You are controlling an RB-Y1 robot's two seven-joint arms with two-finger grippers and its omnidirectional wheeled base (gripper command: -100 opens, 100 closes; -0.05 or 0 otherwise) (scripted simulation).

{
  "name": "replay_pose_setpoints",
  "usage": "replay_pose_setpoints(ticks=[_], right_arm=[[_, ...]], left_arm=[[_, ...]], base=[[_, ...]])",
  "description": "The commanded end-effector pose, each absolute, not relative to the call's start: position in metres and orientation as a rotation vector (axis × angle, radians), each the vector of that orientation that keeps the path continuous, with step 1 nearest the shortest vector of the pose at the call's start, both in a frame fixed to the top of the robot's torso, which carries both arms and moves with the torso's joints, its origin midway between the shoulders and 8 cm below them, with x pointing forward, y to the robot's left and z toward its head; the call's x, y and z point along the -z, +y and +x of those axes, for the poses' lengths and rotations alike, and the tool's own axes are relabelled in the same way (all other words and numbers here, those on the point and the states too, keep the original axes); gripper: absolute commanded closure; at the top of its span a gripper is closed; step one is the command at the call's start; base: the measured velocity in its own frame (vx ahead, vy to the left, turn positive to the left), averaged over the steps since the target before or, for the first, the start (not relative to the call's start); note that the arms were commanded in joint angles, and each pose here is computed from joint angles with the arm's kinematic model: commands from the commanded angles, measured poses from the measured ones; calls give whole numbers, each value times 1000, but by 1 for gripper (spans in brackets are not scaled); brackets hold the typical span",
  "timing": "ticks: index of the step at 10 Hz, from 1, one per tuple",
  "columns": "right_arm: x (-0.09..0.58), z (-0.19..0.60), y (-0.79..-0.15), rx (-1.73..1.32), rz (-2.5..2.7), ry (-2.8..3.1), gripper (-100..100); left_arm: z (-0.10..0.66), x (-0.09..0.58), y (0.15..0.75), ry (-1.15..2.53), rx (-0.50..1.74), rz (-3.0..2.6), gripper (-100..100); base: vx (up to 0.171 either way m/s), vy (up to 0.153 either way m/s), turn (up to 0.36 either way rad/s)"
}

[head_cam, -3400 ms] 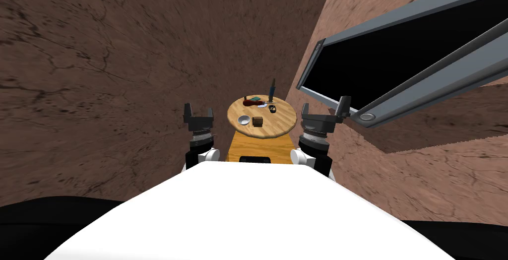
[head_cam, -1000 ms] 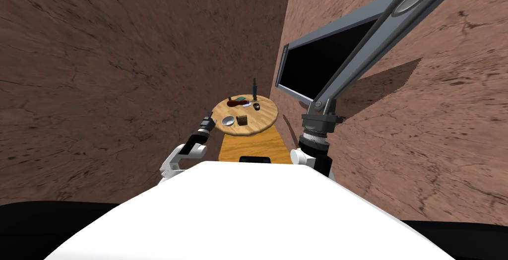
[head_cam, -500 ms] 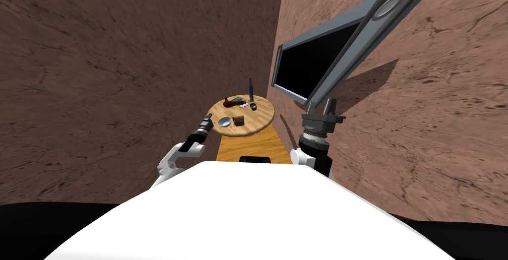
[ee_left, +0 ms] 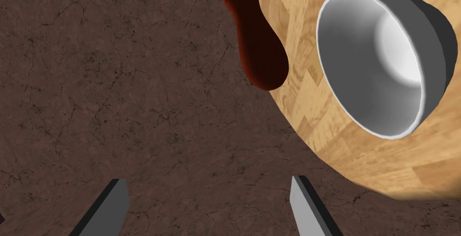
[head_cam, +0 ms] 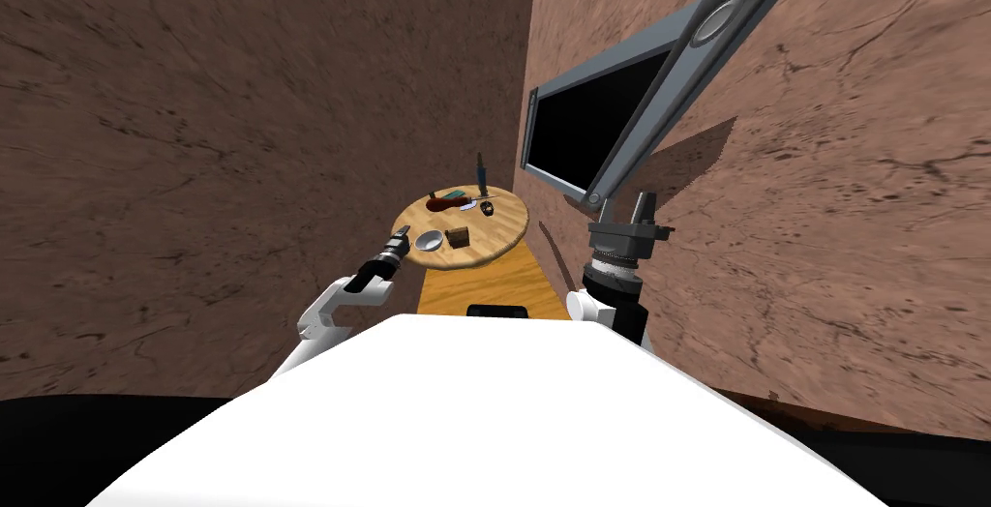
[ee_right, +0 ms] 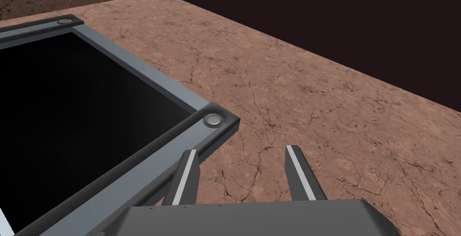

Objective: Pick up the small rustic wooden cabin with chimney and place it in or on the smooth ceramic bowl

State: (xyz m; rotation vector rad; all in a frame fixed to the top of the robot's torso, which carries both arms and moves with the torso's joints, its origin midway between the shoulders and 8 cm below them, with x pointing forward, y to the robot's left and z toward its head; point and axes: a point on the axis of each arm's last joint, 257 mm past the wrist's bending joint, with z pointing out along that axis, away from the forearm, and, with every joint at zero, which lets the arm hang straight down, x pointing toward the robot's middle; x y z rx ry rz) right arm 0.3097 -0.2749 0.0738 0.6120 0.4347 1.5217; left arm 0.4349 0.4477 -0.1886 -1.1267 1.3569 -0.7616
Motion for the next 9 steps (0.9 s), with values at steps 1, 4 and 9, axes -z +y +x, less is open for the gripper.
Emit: replay_pose_setpoints(ticks=[1, 4, 9], right_arm=[[-74, 310, -275, -1522, 612, 435, 0], [-74, 310, -275, -1522, 612, 435, 0], [-74, 310, -275, -1522, 612, 435, 0]], left_arm=[[431, 205, 471, 1392, 672, -1160, -100], [422, 225, 501, 1431, 556, -1206, -100], [394, 262, 554, 1496, 335, -1298, -100]], base=[[28, -65, -160], [34, -54, -129], [47, -56, -156]])
